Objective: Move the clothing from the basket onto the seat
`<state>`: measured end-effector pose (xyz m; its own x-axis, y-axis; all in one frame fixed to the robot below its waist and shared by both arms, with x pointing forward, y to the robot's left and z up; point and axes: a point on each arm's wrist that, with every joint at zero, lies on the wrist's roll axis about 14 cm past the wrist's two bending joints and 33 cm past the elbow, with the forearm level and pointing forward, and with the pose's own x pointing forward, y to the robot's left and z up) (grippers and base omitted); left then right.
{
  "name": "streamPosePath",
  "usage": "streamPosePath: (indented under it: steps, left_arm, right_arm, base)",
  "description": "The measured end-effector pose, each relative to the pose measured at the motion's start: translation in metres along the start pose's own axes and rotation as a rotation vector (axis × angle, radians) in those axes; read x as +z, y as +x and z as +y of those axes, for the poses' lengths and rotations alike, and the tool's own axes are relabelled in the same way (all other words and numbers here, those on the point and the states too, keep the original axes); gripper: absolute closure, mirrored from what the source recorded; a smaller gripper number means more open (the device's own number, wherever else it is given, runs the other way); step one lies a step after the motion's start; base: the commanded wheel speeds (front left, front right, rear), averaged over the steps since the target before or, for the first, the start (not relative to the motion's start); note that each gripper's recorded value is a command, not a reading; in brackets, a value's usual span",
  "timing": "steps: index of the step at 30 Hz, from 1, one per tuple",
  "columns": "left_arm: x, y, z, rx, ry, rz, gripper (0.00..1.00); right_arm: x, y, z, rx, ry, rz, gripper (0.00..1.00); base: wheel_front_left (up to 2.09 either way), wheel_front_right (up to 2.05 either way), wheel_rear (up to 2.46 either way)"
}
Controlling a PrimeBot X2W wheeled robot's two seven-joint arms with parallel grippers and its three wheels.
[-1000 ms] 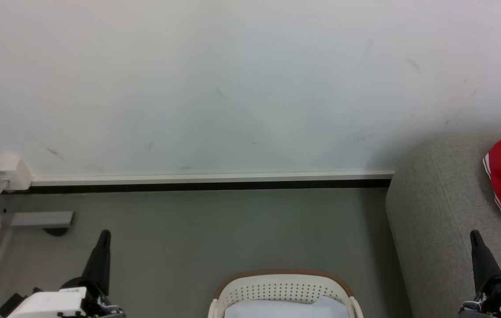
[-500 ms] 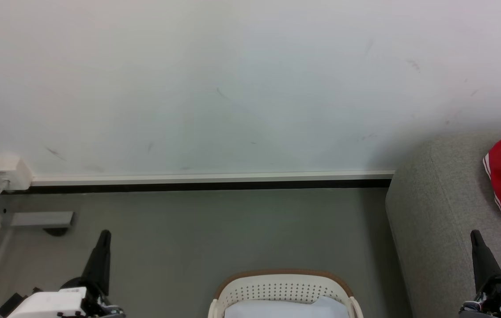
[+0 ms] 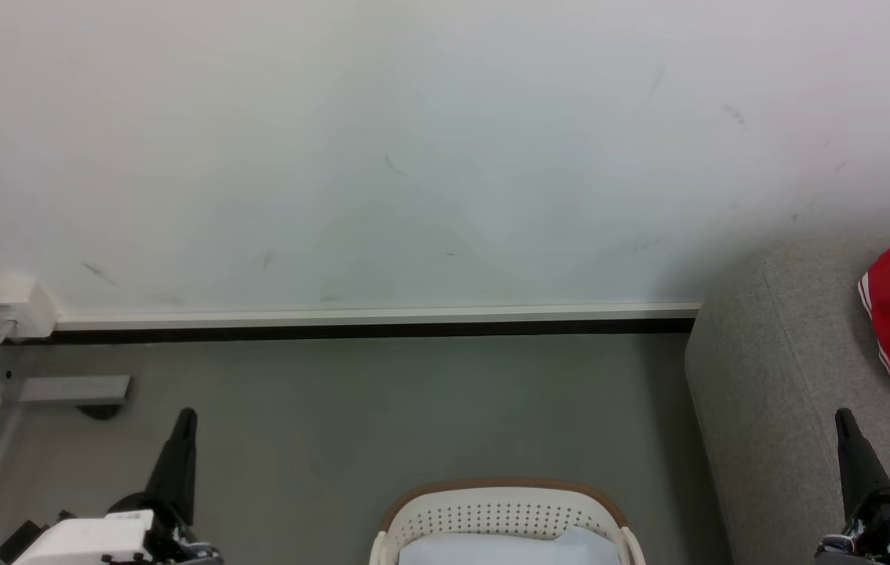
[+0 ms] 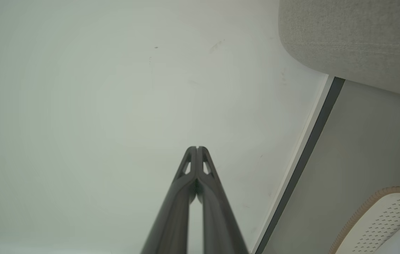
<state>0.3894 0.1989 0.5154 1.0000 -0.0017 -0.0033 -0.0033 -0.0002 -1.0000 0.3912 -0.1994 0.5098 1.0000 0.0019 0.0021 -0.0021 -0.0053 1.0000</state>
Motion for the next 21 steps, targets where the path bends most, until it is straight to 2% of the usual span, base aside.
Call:
streamPosePath:
  steps: [21]
  left_arm:
    - [0.0,0.0,0.0001,0.0,0.0,0.0,1.0]
  right_arm:
    - [-0.0001,0.0001,0.0004,0.0,-0.002,0.0,1.0]
  base:
    - [0.0,0.0,0.0]
